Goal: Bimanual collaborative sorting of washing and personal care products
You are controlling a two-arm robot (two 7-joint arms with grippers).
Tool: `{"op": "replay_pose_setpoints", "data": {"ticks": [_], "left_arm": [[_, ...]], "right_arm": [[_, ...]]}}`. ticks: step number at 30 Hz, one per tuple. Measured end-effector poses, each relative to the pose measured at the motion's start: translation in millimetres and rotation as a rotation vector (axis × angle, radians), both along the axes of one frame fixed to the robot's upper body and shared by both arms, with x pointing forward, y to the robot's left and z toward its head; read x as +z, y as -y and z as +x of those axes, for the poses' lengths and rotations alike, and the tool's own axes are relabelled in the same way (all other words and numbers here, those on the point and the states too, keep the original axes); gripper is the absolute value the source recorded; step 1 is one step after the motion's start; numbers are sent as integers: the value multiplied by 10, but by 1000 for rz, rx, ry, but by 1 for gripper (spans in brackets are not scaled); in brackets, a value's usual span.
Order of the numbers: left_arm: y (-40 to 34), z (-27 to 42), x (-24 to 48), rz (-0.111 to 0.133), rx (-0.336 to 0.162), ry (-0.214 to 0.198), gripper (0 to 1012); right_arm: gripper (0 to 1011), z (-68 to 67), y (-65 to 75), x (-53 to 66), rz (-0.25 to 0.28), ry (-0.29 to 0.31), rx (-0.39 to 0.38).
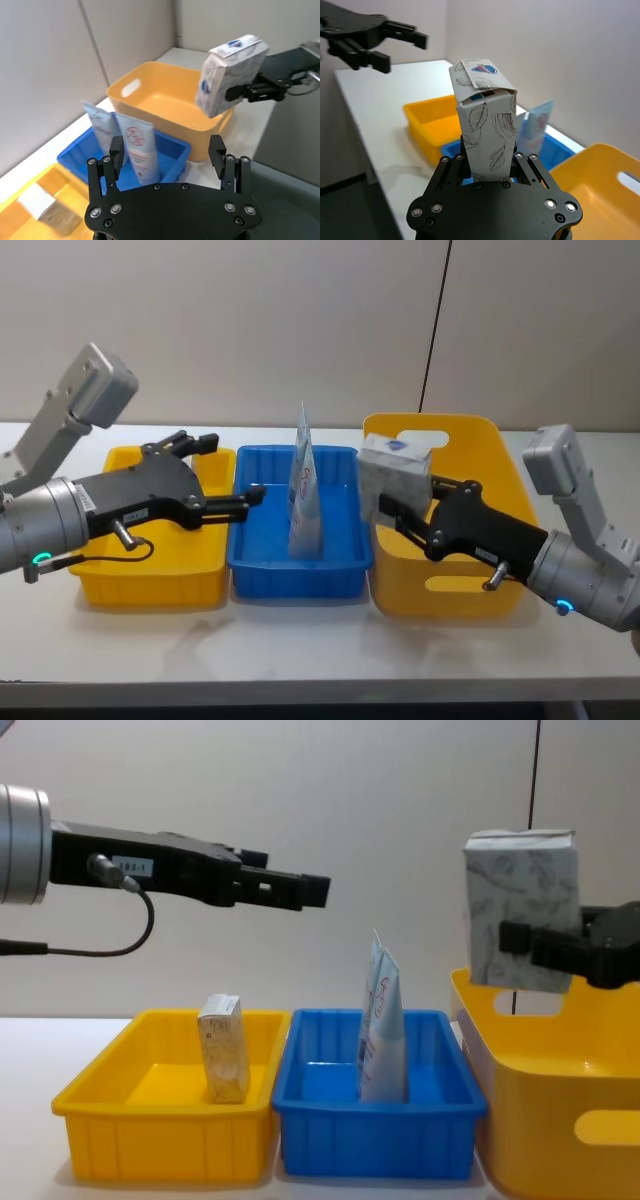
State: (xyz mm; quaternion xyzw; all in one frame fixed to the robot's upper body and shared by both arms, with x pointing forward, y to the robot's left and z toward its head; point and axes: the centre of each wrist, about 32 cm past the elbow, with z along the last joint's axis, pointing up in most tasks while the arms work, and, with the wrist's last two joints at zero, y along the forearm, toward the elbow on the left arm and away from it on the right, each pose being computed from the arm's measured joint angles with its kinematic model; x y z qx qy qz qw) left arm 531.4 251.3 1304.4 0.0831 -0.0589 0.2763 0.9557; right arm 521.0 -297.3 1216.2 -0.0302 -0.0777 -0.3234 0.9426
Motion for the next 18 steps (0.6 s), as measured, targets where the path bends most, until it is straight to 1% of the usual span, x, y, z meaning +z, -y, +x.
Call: {"op": "replay_pose_setpoints", "data": {"ticks": [2, 4, 6, 9, 11, 12, 13, 17, 18], "left_arm": [[1, -24, -5, -6, 23, -2, 1001], [4, -54, -11, -14, 61, -5, 1001], [6, -73, -13, -19, 85, -6, 1001], [14, -123, -21, -33, 144, -10, 1001], [14, -141, -26, -39, 164, -12, 1001], [16, -155, -29, -43, 183, -14, 1001], [15, -163, -31, -45, 192, -14, 1001], [15, -191, -33, -53, 228, -17, 1002], [14, -196, -34, -55, 234, -17, 1001]], "right_arm": [[347, -19, -3, -2, 6, 2, -35], [347, -30, -7, -6, 8, 3, -62], [345, -39, -13, -5, 11, 5, -84], [347, -64, -29, -7, 16, 8, -151], [345, -73, -37, -6, 19, 9, -175], [347, -76, -41, -6, 18, 9, -186], [347, -84, -53, -6, 20, 10, -210], [345, -98, -78, -7, 23, 9, -260], [345, -104, -91, -9, 24, 9, -289]]}}
